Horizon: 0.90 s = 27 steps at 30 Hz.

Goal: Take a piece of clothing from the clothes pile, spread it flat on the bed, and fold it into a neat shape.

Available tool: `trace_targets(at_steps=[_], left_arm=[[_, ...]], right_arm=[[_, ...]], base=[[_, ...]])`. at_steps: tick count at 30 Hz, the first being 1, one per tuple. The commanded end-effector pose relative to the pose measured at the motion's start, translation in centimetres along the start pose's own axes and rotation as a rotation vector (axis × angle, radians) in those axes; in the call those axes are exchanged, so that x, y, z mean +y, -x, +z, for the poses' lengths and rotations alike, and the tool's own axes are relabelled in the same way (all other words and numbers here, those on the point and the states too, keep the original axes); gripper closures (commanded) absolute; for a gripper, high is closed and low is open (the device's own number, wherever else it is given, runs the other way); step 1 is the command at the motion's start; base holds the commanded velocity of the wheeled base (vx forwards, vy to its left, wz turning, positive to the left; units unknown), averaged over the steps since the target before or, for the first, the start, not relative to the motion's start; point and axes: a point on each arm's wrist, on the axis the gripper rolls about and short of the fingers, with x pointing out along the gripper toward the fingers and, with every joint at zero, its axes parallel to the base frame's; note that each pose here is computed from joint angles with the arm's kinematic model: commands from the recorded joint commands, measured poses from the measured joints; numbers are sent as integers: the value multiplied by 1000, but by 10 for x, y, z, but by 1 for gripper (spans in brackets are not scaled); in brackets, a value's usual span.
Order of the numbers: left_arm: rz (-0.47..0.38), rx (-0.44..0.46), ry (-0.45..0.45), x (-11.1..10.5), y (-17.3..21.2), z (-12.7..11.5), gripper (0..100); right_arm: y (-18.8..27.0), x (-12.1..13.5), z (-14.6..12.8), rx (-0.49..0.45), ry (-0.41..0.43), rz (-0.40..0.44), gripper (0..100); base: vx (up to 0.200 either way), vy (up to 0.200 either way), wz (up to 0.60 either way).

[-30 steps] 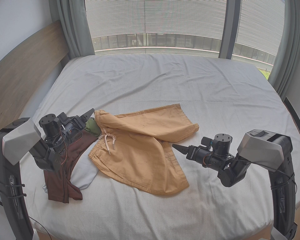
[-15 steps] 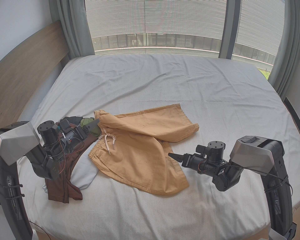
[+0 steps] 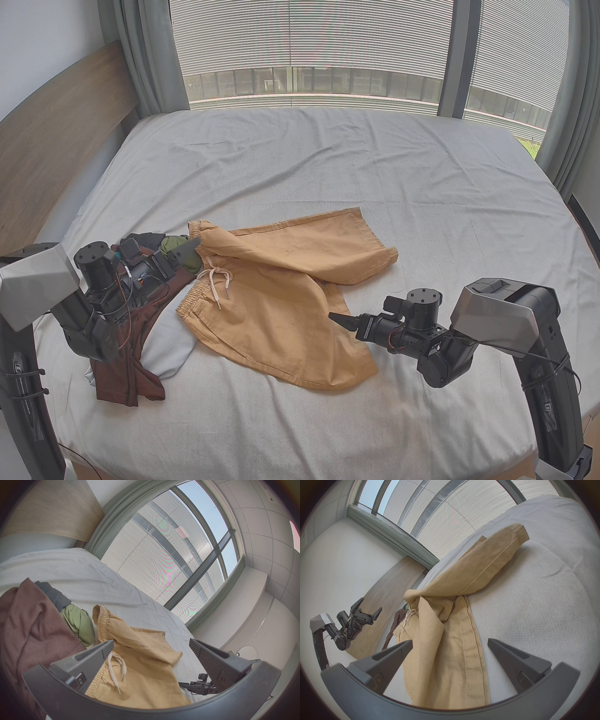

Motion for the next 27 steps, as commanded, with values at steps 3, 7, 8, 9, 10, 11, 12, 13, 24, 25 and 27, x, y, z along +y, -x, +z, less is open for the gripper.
trace_targets(at_steps=[3,7,8,9,10,11,12,13,24,25,27], left_arm=[[-1,6,3,0,-1,-3,0],[-3,6,4,0,-1,-3,0],[-3,6,4,0,-1,-3,0],[-5,6,3,0,-1,-3,0],[-4,5,3,0,-1,-3,0],[-5,6,3,0,-1,-3,0],[-5,6,3,0,-1,-3,0],[-5,9,5,0,-2,-4,0],[-17,15,6,1,-6,-16,0],[-18,14,5,1,-6,-16,0],[-19,15,5,1,-6,-17,0]], right_arm=[[-6,-2,-8,14,-2,4,0],[-7,-3,-9,8,-4,8,100],[-7,-3,-9,8,-4,8,100],[-7,-3,-9,7,-3,9,100],[-7,-3,-9,6,-3,9,100],[-7,-3,-9,5,-2,10,100],[-7,-3,-9,5,-2,10,100],[-7,-3,-8,4,-4,9,100],[8,-9,-9,-10,-14,-21,100],[11,-10,-8,-20,-12,-31,100],[18,-12,-7,-24,-19,-52,100]], base=[[0,0,0],[0,0,0],[0,0,0],[0,0,0],[0,0,0],[0,0,0],[0,0,0],[0,0,0],[0,0,0],[0,0,0],[0,0,0]])
